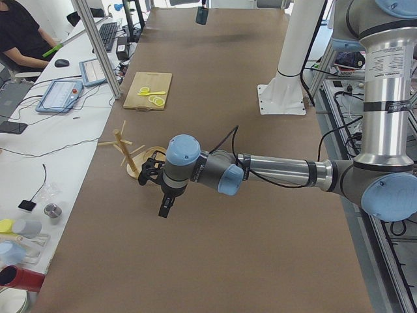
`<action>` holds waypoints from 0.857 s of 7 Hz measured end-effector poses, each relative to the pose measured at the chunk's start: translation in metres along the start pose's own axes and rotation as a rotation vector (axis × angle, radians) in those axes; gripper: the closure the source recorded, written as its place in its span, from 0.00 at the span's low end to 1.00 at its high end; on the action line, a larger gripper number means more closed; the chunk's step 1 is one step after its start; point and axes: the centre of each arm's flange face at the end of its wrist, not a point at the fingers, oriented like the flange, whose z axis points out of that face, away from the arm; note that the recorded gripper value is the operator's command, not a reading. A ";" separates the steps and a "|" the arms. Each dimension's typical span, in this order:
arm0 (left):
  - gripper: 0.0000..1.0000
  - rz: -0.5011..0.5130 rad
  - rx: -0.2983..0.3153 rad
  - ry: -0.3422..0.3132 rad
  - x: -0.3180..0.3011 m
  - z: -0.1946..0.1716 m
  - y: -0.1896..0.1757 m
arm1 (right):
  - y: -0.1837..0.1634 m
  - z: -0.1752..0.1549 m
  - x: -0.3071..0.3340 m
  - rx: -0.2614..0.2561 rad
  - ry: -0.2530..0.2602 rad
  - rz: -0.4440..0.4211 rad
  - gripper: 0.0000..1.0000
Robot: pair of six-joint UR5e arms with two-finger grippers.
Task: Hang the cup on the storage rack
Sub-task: 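Carry the blue mug with the right gripper toward the cutting board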
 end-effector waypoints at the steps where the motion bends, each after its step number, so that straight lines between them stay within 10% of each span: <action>1: 0.01 0.000 0.000 0.001 0.000 0.000 0.001 | -0.043 0.012 -0.059 0.003 0.004 -0.105 1.00; 6: 0.01 -0.003 -0.005 0.001 0.000 0.002 -0.002 | -0.110 0.160 -0.419 -0.023 0.023 -0.479 1.00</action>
